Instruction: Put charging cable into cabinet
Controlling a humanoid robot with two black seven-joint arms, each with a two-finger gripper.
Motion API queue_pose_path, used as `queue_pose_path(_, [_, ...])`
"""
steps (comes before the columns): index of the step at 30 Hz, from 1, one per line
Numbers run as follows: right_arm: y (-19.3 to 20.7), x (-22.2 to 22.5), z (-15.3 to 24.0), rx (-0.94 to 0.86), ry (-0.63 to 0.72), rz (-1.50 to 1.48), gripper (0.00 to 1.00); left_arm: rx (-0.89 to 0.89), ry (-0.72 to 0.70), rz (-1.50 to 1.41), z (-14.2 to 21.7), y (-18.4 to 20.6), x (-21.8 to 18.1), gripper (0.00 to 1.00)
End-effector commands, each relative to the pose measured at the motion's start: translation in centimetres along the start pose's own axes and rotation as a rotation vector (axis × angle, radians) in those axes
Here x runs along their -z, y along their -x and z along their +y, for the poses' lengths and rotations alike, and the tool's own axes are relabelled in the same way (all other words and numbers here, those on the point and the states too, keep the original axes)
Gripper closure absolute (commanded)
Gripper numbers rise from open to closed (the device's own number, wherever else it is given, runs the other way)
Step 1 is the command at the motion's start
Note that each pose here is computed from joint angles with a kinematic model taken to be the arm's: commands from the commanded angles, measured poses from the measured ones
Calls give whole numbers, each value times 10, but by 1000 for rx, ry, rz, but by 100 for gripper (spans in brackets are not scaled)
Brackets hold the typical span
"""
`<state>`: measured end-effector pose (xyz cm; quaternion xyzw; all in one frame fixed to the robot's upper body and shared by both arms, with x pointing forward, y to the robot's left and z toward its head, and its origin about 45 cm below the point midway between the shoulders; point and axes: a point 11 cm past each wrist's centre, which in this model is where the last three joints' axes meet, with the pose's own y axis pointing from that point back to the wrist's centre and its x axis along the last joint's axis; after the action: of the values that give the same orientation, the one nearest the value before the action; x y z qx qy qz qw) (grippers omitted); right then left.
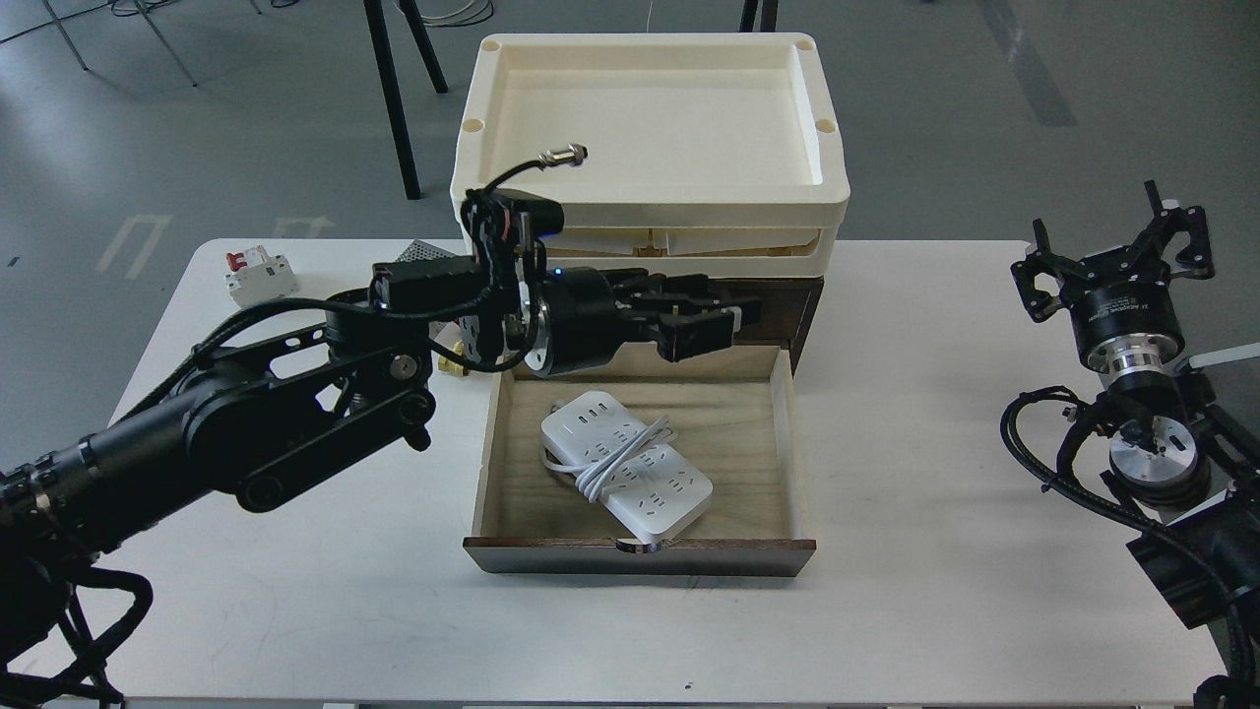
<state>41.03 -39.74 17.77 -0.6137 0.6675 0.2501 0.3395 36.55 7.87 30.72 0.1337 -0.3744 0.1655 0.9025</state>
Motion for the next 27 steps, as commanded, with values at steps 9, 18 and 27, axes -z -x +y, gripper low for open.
queue_pose_path(9, [-1,5,-4,-6,12,13,0,-621,502,854,128,-182,17,0])
queue_pose_path(18, [12,4,-15,19,65,6,1,-1078,456,1199,241,-177,141,0])
queue_pose_path(27, [7,6,-13,8,45,-4,1,-1309,316,1417,290,-79,219,0])
